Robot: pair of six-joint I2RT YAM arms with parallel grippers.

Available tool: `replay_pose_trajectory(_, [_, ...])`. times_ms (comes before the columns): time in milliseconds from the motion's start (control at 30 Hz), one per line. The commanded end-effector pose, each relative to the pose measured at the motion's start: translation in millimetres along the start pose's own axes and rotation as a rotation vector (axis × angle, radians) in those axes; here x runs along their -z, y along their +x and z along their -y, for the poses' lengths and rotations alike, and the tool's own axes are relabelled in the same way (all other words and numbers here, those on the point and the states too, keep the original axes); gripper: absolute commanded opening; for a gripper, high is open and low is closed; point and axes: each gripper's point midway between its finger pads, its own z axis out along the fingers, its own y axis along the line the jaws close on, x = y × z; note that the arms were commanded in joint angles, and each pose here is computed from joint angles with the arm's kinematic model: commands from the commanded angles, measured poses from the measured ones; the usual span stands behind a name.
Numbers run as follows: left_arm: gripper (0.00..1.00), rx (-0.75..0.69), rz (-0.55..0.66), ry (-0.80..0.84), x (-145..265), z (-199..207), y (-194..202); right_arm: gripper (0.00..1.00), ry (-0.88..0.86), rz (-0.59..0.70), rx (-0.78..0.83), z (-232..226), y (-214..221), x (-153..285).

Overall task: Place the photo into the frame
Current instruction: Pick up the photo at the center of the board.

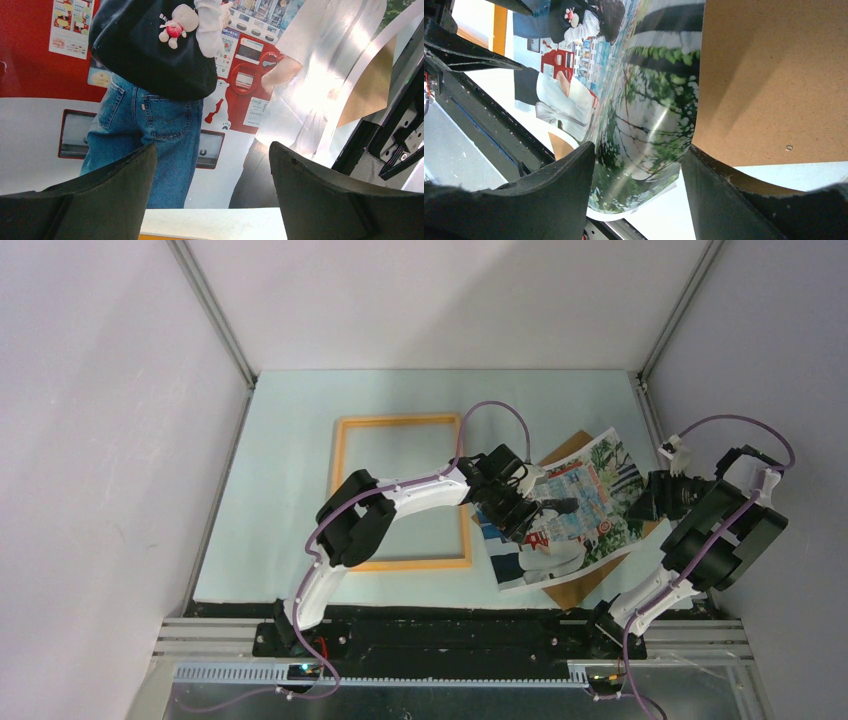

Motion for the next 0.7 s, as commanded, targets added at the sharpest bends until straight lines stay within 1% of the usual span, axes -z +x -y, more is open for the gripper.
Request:
replay_pose_trajectory(0, [0.89, 0.005, -0.078, -0.019, -6.9, -4.7, 26.0, 0.67, -0.006, -0.006, 0.051, -2.7, -4.2, 7.7])
replay_pose_trajectory(267, [0.89, 0.006, -0.081, -0.018, -7.9, -5.1, 27.1, 0.66, 0.003, -0.043, 0.061, 2.6, 0.7, 12.3])
replay_pose_trajectory(667, [0.88, 0.008, -0.092, 0.0, -11.9, -4.1, 30.5, 0.65, 0.068, -0.095, 0.097, 33.2, 2.8, 20.2])
